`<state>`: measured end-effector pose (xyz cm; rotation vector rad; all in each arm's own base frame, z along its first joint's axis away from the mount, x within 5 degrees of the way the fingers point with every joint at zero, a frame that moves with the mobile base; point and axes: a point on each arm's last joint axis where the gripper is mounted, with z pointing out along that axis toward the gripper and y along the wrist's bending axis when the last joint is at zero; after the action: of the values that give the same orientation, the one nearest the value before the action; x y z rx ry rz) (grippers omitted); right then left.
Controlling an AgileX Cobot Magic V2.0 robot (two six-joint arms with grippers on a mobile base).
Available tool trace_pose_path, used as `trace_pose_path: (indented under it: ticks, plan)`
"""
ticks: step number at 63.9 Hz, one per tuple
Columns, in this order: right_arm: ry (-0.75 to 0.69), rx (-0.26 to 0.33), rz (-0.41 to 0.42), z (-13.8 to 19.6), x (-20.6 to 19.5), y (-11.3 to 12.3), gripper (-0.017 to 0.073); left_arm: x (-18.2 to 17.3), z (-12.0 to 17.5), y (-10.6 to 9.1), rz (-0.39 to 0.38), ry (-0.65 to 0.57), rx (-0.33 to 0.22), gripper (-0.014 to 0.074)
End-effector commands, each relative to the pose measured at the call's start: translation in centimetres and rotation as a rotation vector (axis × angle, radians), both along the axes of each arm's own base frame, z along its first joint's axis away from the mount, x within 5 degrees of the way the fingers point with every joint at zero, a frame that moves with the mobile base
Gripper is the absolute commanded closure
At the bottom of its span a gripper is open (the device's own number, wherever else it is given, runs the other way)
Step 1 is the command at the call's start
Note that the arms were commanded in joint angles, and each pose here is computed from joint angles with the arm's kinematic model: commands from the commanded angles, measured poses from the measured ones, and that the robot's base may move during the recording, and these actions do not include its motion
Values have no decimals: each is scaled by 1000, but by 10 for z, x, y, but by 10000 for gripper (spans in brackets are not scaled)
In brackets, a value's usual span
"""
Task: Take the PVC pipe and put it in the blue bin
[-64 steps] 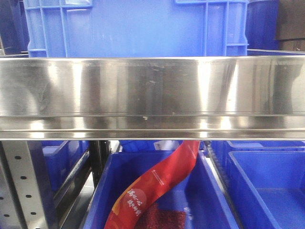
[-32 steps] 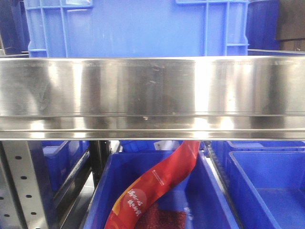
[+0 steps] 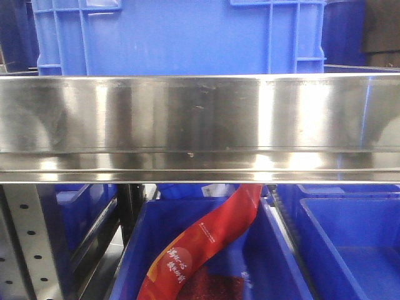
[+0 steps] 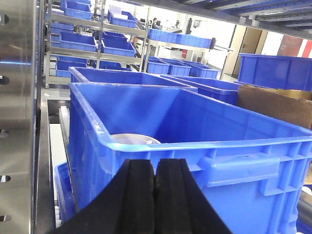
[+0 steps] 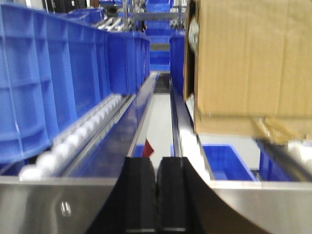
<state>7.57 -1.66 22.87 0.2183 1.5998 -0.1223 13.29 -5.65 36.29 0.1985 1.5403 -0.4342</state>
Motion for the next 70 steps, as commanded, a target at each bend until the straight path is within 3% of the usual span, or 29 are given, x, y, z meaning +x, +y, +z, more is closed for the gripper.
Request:
trace_pose_path:
  ticks: [1,10,18,24,70]
  plan:
    - [-16,11,-12,-11,-1,-1,721,-1,3,1,3,-20,-23,704]
    - [-147,-10,-1,-9,-6,1,721,-1,3,1,3,-20,-23,704]
    - [-118,-17,5,-14,-13,3,721,-1,3,1,3,-20,-23,704]
    - [-154,-64,7,-12,-21,5,721,-1,3,1,3,-20,-23,704]
    - [-133,-60,5,-14,-21,5,721,-1,3,1,3,-20,-23,704]
